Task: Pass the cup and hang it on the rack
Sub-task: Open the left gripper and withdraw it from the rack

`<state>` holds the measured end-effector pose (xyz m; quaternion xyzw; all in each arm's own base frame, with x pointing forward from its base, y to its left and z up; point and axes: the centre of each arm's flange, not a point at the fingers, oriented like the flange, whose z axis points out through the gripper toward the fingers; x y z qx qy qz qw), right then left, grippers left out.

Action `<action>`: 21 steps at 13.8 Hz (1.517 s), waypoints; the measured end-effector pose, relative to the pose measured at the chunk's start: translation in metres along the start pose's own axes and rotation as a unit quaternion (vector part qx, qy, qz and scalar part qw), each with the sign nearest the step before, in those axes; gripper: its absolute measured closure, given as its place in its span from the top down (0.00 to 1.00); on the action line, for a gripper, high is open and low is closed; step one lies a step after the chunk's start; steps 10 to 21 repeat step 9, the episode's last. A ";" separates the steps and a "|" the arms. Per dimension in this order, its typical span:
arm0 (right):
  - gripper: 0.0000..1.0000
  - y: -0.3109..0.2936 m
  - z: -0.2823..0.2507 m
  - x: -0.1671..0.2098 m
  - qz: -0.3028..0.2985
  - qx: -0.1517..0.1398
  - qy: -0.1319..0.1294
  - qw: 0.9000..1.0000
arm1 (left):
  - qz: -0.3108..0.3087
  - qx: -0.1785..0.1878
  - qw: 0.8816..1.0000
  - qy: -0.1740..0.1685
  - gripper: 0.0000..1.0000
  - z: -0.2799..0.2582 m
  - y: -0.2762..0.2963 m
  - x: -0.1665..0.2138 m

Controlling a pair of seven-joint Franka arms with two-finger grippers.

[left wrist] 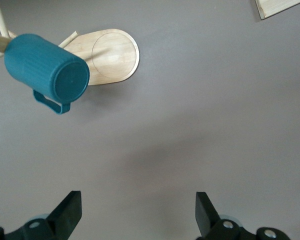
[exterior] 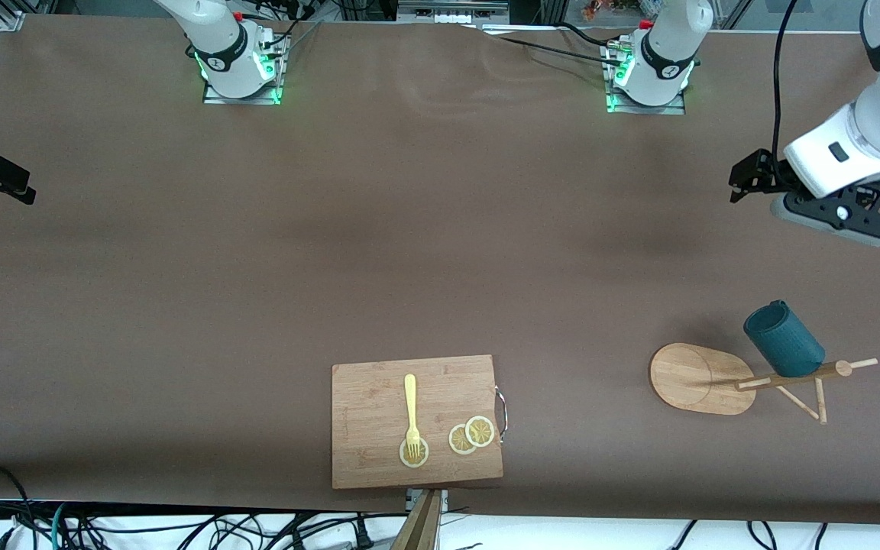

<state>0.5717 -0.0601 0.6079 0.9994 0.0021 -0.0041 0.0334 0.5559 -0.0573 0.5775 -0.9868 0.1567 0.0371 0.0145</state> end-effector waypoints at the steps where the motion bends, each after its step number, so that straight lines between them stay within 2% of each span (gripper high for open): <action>1: 1.00 0.000 0.000 0.000 0.000 0.000 0.000 1.000 | -0.003 0.003 1.000 0.008 1.00 0.000 0.000 -0.003; 6: 1.00 0.000 0.000 0.000 0.000 0.000 0.000 1.000 | -0.035 0.002 0.999 0.017 1.00 0.006 -0.012 -0.005; 21: 1.00 0.000 0.000 0.000 0.000 0.000 0.000 1.000 | -0.037 0.002 0.999 0.020 1.00 0.006 -0.014 -0.004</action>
